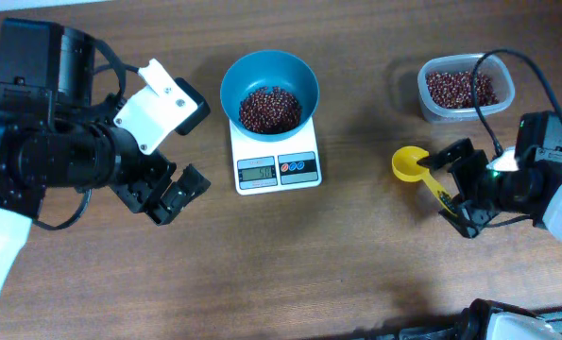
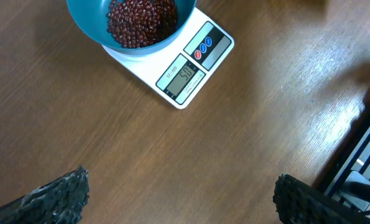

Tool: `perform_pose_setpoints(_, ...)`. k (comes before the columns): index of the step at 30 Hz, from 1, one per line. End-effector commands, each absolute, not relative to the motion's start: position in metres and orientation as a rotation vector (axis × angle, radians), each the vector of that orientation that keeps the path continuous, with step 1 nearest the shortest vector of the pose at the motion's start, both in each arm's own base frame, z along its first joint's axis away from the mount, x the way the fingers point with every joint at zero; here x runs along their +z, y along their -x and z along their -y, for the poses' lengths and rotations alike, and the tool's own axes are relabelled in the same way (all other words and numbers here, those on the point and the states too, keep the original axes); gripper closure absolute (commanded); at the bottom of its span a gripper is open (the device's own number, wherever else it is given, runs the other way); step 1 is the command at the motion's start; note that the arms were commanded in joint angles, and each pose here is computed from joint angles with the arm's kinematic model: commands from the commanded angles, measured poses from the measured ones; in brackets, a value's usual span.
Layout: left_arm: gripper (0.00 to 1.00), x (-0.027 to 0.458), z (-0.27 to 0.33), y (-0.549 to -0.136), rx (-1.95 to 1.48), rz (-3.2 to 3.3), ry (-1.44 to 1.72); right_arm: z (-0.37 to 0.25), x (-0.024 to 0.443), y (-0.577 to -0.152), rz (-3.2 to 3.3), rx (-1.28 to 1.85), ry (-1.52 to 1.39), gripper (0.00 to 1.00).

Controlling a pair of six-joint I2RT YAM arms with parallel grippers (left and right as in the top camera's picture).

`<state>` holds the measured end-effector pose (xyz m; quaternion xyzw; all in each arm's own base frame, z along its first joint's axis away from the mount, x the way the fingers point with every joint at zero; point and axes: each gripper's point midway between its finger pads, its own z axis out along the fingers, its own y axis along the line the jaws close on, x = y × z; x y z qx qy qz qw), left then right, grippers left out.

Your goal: Scoop item into bowl and weigh 50g on scale

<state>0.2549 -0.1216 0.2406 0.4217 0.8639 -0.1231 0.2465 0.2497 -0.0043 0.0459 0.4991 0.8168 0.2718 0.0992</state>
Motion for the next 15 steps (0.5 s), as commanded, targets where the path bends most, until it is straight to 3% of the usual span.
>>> perform_pose_setpoints(1,0.01,0.243,0.125,-0.253,-0.346,-2.33,-1.178,-0.002,0.038,-0.227,-2.53,0.775,-1.474,0.01)
perform_pose_setpoints(4,0.01,0.243,0.125,-0.253,-0.347,-2.33,-1.178,0.004,0.026,-0.196,-2.62,0.608,-1.59,0.01)
perform_pose_setpoints(8,0.01,0.243,0.125,-0.253,-0.347,-2.33,-1.178,-0.015,0.055,-0.247,-2.506,0.951,-1.234,0.01)
perform_pose_setpoints(15,0.01,0.243,0.125,-0.253,-0.347,-2.33,-1.178,-0.009,0.038,-0.218,-2.611,0.802,-1.371,0.01)
